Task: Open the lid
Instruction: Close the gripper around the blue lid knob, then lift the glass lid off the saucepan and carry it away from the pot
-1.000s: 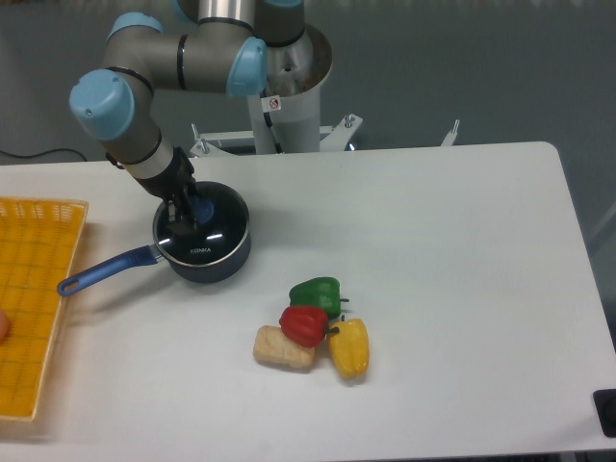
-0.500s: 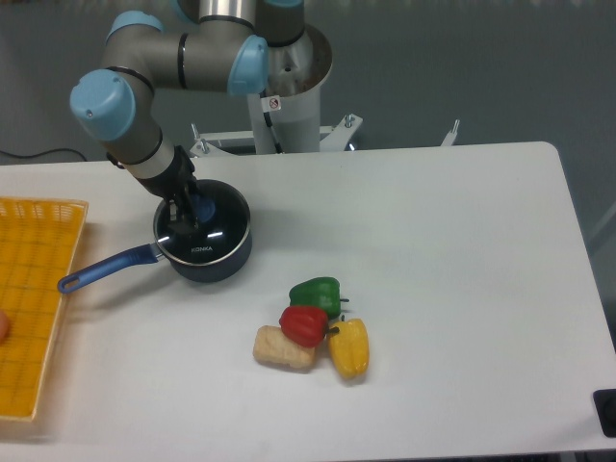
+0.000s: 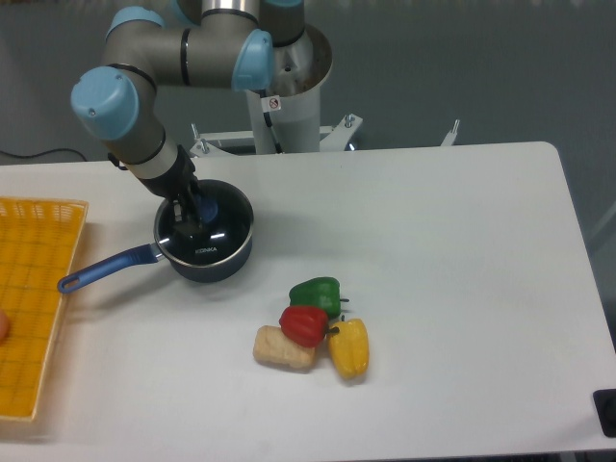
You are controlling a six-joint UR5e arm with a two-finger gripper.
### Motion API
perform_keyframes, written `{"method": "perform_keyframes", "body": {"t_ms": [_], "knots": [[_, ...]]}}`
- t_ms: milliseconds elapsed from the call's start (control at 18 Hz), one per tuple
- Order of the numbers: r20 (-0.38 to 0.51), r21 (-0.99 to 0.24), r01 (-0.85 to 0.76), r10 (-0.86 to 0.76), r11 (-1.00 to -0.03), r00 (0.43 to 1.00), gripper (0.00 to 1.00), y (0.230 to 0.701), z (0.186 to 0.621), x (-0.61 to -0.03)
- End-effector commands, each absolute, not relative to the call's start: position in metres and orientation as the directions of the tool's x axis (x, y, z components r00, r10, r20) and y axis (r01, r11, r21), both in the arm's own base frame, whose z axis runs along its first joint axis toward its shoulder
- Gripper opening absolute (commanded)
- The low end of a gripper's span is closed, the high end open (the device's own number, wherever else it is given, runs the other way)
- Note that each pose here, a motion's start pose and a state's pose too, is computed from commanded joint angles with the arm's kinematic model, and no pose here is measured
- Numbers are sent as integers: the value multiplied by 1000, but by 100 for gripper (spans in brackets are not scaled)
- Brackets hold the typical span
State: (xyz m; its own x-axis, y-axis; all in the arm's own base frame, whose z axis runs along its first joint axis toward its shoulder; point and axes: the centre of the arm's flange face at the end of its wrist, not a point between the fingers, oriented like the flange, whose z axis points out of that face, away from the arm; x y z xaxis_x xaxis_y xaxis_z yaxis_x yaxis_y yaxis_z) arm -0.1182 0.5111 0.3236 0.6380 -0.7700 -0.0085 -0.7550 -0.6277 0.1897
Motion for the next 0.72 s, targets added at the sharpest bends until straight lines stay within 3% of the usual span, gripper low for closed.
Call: {"method": "perform_keyframes", "body": {"t_ms": [722], "knots": [[-81, 119, -652, -661, -749, 746, 59, 503, 379, -205]]}}
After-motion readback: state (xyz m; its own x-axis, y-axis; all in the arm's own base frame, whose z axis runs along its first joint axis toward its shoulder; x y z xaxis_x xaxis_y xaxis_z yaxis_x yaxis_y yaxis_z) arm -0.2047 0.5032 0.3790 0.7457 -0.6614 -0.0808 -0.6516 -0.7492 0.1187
